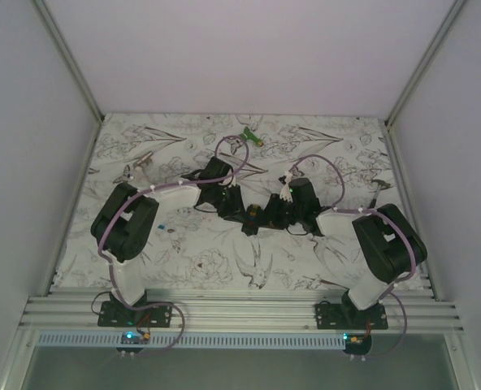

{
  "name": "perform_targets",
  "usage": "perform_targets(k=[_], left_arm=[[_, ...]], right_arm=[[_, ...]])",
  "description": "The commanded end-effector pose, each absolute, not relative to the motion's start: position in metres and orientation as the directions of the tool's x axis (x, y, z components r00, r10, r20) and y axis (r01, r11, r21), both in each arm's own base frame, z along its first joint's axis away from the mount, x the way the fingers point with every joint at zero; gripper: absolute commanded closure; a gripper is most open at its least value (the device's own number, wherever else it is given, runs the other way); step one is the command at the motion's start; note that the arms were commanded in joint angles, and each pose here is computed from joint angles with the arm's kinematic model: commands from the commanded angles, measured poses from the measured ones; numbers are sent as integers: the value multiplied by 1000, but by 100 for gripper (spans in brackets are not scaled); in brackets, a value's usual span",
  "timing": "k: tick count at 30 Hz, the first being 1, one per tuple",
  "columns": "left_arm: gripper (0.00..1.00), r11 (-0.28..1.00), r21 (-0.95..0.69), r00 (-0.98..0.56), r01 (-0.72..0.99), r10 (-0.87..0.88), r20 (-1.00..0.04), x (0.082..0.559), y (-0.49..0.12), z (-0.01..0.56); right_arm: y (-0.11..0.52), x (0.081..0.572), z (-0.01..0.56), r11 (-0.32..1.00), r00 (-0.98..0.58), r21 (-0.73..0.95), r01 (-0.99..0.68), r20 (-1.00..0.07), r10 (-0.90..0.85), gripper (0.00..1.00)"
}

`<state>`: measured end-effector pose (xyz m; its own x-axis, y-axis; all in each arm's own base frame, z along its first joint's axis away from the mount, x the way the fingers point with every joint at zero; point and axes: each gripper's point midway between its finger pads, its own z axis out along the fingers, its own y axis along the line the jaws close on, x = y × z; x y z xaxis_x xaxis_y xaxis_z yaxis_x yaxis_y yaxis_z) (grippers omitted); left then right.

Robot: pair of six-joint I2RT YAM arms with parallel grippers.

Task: Snap on the fuse box
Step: Install the fuse at the fuse box base.

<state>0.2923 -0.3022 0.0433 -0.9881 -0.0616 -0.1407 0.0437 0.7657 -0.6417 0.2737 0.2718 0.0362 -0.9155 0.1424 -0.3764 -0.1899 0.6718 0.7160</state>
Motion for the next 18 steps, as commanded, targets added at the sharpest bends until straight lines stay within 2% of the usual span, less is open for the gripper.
perform_targets(k=[1,4,11,18], left_arm=[[82,796,-605,-997,3,-46,-66,275,-300,22],[82,799,-602,-997,1,-48,-66,276,-300,22],[82,803,-596,-997,-5,-50,-60,275,-299,22],[82,806,-592,-997,-9,-50,-53,275,-299,21]], right_arm=[[272,280,48,673,-890,704,-228,-431,149,71],[273,284,56,668,-879,704,-239,-450,160,68],[277,293,52,673,-879,705,-226,-446,172,67],[274,290,40,695,-895,689,-203,-419,154,77]])
